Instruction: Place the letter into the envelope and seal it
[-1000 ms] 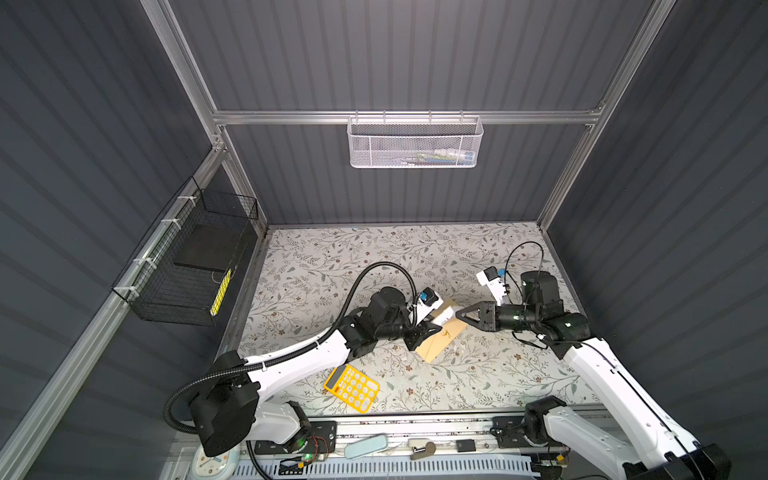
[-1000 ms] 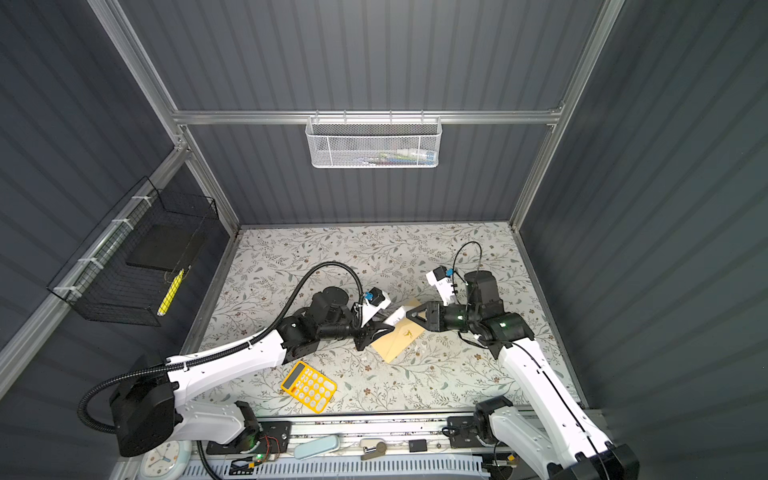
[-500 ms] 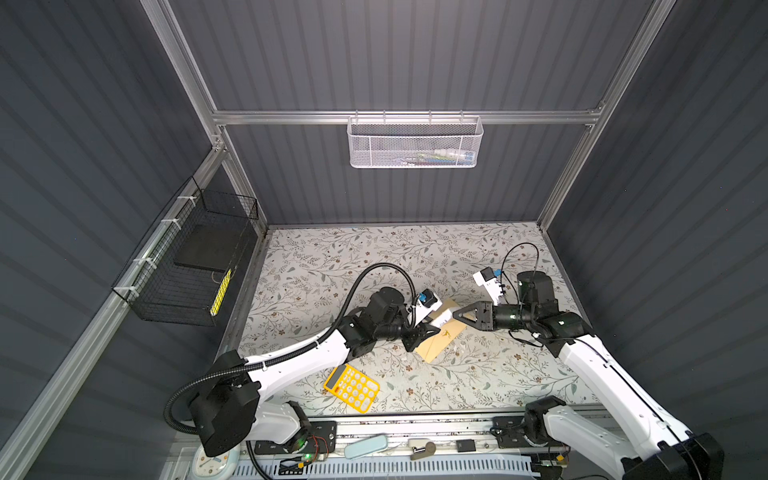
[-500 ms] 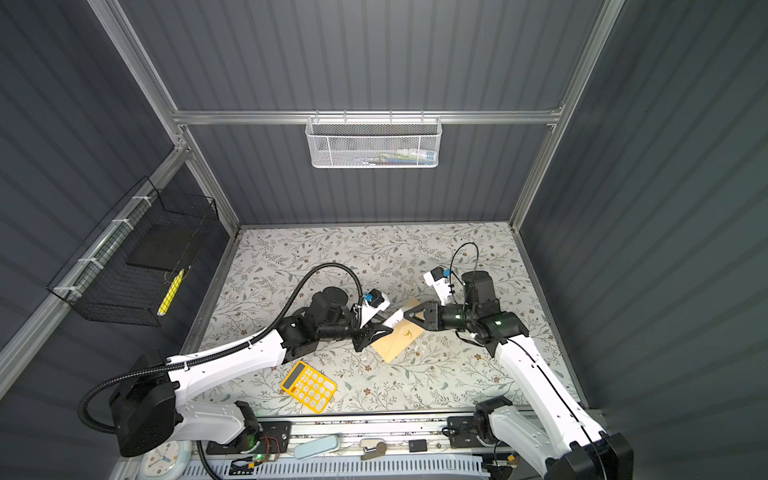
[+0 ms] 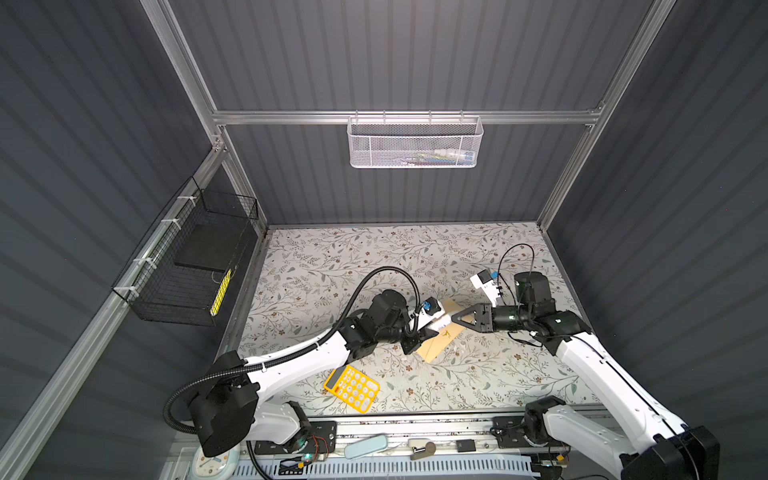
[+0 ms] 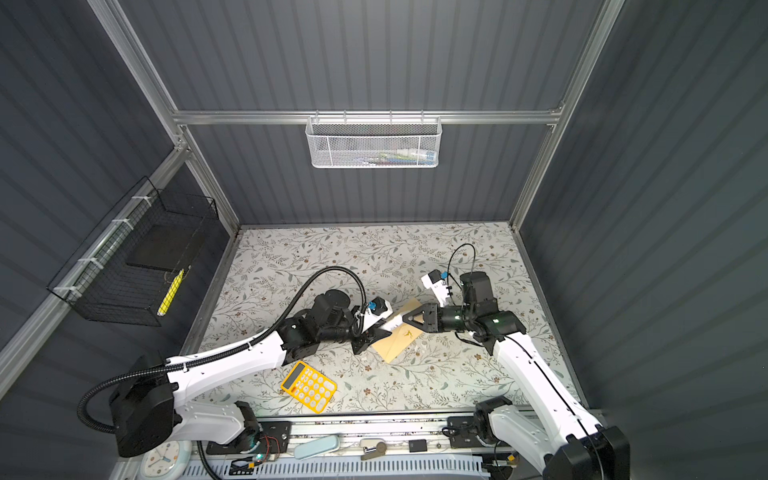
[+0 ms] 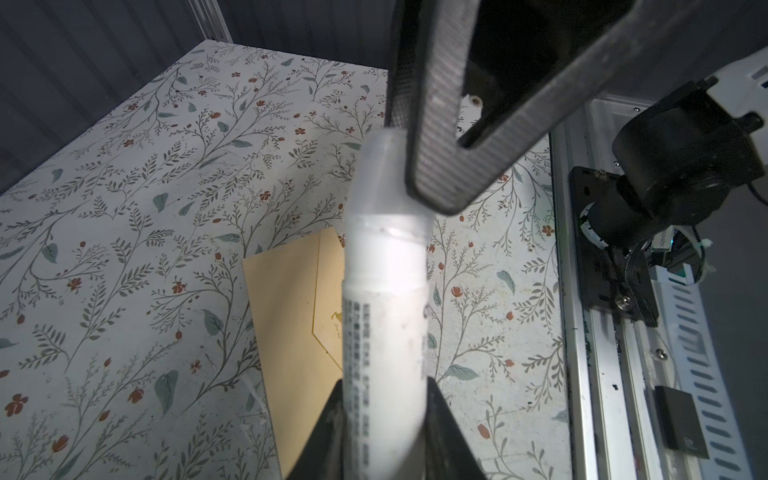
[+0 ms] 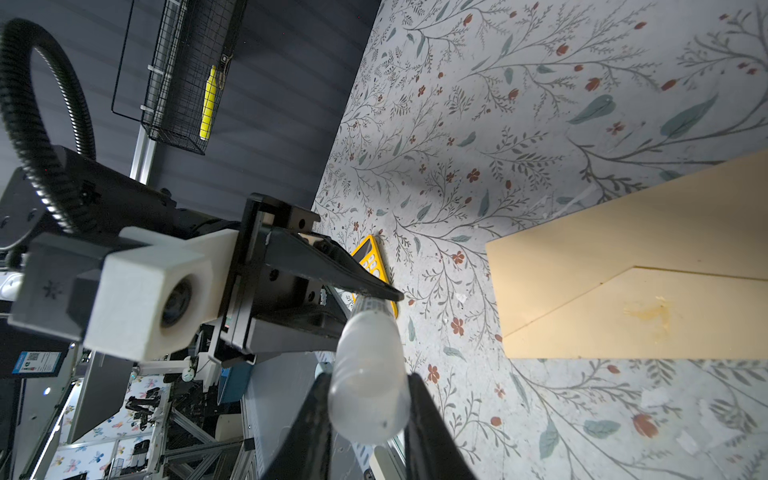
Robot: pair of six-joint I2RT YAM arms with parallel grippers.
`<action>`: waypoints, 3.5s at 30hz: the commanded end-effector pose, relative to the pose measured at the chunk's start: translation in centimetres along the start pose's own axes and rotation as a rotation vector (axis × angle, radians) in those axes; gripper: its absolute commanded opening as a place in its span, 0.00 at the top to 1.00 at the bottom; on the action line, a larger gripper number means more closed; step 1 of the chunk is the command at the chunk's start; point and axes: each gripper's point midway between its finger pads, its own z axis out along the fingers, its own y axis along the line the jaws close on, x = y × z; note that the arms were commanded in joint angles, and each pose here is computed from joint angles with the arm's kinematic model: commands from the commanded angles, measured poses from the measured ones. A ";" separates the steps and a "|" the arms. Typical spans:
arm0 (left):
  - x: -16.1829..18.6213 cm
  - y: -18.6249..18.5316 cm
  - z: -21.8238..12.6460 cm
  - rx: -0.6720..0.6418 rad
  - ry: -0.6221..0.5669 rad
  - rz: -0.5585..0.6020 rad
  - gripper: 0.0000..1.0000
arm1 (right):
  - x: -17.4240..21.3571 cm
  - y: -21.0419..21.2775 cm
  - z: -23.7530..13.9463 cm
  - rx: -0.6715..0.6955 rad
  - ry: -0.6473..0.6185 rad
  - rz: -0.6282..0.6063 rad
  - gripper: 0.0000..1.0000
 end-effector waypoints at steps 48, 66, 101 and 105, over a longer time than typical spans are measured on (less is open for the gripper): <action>9.8 2.5 -1.8 -0.364 0.291 -0.435 1.00 | 0.5 -2.6 -3.3 0.314 -0.152 0.161 0.01; 15.9 6.8 -3.0 -0.737 0.553 -0.652 0.96 | 5.8 -14.7 -1.9 0.708 0.008 0.411 0.74; 19.6 8.8 -2.4 -0.881 0.547 -0.822 0.91 | 0.7 -24.5 5.5 0.885 0.193 0.433 0.98; 19.6 8.6 -2.1 -0.877 0.537 -0.850 0.91 | 0.0 -24.1 6.6 0.863 0.205 0.426 0.98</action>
